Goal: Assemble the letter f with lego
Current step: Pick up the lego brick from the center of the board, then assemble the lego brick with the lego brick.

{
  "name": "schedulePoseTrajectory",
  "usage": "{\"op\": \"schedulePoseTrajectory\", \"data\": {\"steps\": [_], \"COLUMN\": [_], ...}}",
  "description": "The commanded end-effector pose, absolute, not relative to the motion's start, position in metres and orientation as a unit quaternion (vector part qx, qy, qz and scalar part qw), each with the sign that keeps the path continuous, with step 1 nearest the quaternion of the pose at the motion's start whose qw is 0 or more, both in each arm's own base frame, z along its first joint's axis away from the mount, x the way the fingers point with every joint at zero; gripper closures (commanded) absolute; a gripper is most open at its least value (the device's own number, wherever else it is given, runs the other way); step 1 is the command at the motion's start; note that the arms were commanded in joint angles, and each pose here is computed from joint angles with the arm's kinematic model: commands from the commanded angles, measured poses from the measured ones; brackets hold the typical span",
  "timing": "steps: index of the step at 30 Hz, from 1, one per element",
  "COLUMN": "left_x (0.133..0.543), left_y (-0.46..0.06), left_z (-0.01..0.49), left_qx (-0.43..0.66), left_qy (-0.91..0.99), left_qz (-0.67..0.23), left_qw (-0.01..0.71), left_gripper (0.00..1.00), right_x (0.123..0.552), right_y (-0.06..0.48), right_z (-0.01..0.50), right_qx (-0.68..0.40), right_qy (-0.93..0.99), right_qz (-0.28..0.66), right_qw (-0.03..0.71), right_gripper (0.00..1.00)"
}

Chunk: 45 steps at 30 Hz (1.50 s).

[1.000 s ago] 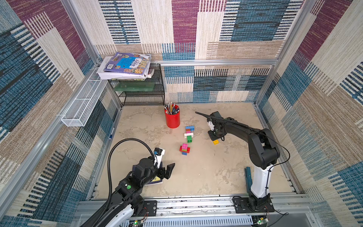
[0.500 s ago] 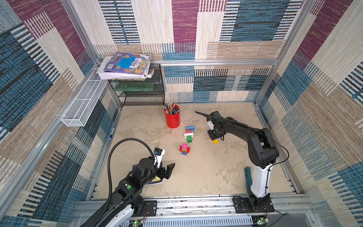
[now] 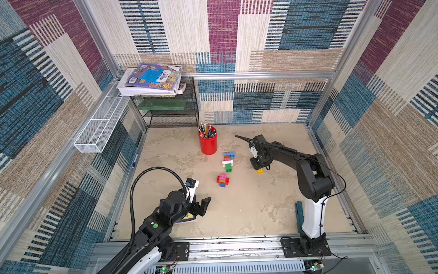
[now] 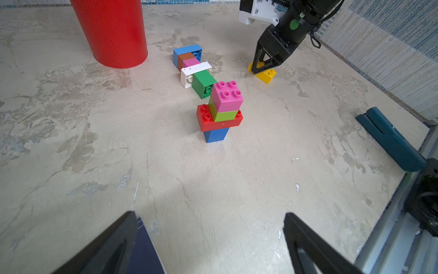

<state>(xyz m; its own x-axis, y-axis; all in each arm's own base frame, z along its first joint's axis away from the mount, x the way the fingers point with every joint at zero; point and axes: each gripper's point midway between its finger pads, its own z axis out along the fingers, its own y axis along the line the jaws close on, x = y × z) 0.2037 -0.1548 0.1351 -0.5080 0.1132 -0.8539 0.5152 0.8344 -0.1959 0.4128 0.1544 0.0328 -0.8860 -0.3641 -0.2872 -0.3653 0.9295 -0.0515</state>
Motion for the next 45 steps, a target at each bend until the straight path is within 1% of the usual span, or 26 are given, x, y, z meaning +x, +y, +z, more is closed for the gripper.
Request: {"op": "schedulePoseTrajectory", "data": {"steps": [1,8,13,17,20,25,30,32,34,36,45], "left_x": [0.206,0.205,0.205,0.205,0.205,0.204,0.203,0.203,0.203,0.204,0.205], "left_y": [-0.155,-0.155,-0.156,-0.157,-0.156,-0.155,-0.154,-0.154,-0.153,-0.153,-0.154], "left_z": [0.138,0.138,0.139,0.141,0.141,0.142,0.142,0.142,0.143,0.141,0.141], "left_qx": [0.183,0.184,0.185,0.187,0.187,0.185,0.184,0.183,0.182,0.182,0.181], "left_qy": [0.837,0.838,0.836,0.835,0.835,0.834,0.833,0.832,0.832,0.833,0.834], "left_qz": [-0.218,-0.220,-0.222,-0.225,-0.224,-0.224,-0.226,-0.225,-0.224,-0.224,-0.223], "left_qw": [0.467,0.465,0.466,0.466,0.466,0.469,0.471,0.473,0.474,0.473,0.472], "left_gripper": [0.01,0.01,0.01,0.01,0.01,0.01,0.01,0.01,0.01,0.01,0.01], "right_x": [0.417,0.421,0.421,0.421,0.420,0.410,0.397,0.392,0.387,0.379,0.348], "right_y": [0.158,0.166,0.177,0.190,0.206,0.235,0.263,0.270,0.276,0.284,0.311], "right_z": [0.038,0.058,0.078,0.098,0.117,0.139,0.154,0.158,0.160,0.161,0.161], "right_qx": [-0.190,-0.200,-0.220,-0.239,-0.259,-0.308,-0.359,-0.376,-0.389,-0.406,-0.444], "right_qy": [0.969,0.965,0.961,0.955,0.948,0.933,0.913,0.906,0.901,0.893,0.874], "right_qz": [0.010,0.024,0.017,0.007,0.017,0.026,0.061,0.064,0.068,0.078,0.094], "right_qw": [0.156,0.169,0.167,0.173,0.182,0.185,0.183,0.183,0.181,0.177,0.171], "right_gripper": [0.62,0.73,0.76,0.76,0.75,0.76,0.77,0.79,0.86,0.89,0.90]}}
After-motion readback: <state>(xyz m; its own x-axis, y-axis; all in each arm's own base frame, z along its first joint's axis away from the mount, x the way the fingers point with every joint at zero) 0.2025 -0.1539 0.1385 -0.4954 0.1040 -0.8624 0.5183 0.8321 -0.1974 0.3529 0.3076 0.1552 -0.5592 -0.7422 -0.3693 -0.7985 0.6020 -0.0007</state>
